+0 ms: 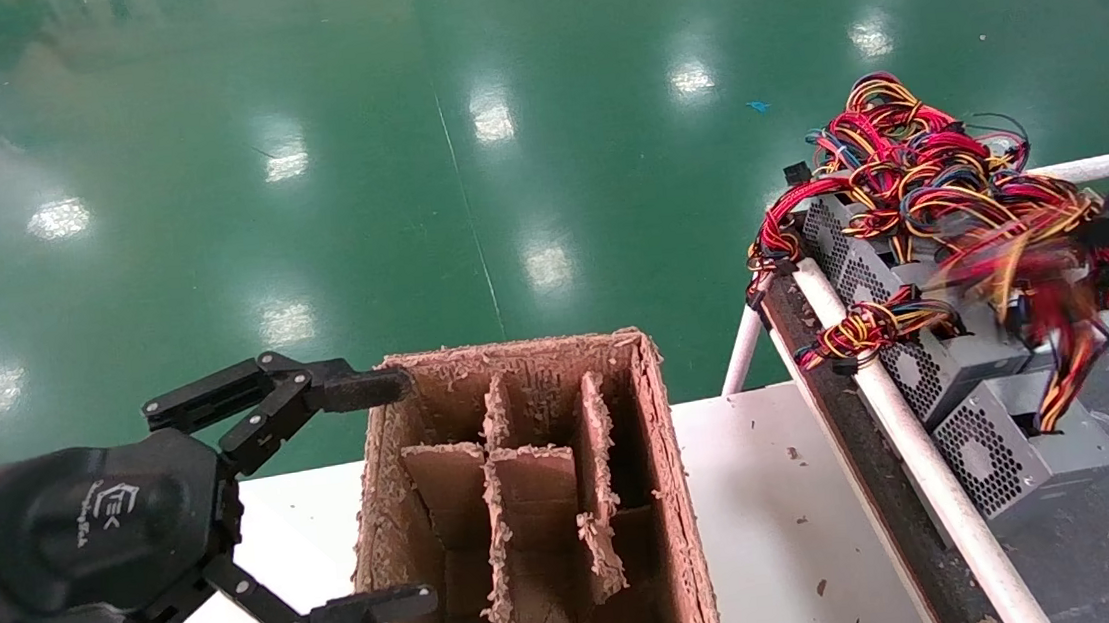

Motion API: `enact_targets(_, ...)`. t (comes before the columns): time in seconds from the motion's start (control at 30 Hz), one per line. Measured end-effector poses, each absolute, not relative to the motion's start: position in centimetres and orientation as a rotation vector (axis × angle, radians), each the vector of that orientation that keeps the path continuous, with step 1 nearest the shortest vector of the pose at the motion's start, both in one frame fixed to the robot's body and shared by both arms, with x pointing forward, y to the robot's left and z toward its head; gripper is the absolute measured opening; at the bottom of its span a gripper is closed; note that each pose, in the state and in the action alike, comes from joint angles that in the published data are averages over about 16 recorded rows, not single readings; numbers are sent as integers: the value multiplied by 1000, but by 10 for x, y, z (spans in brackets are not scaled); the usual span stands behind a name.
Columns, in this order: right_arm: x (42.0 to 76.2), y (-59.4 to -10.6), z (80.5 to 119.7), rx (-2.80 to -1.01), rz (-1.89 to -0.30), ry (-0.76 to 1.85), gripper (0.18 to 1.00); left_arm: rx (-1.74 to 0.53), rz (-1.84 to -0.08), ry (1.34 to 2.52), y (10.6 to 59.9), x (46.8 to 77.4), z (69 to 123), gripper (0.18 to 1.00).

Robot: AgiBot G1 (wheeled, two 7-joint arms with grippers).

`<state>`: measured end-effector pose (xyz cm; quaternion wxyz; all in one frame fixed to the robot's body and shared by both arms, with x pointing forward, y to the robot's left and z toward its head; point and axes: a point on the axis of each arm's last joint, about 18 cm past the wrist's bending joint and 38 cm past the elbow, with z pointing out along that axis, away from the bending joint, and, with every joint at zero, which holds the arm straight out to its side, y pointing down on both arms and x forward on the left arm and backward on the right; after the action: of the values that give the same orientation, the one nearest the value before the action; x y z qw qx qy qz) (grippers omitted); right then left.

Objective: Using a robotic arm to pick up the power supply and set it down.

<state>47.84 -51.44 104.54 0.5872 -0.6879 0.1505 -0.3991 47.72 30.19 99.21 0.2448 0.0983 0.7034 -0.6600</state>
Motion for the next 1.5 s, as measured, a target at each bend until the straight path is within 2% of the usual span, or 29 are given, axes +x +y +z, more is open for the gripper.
enact_targets(0.27,476,-514,1048,-1580,-926,342,335,268,-1802,1920,302,477,992,1001)
enact_targets(0.47,477,-505,1051,-1565,-910,306,426,268,-1802,1920,302,477,992,1001)
enact_targets(1.0,495,-442,1042,-1607,-776,141,788,268,-1802,1920,302,477,992,1001)
enact_targets(1.2,498,-417,1036,-1620,-725,79,893,268,-1802,1920,302,477,992,1001)
enact_targets(1.5,499,-383,1026,-1630,-658,-10,973,268,-1802,1920,302,477,992,1001)
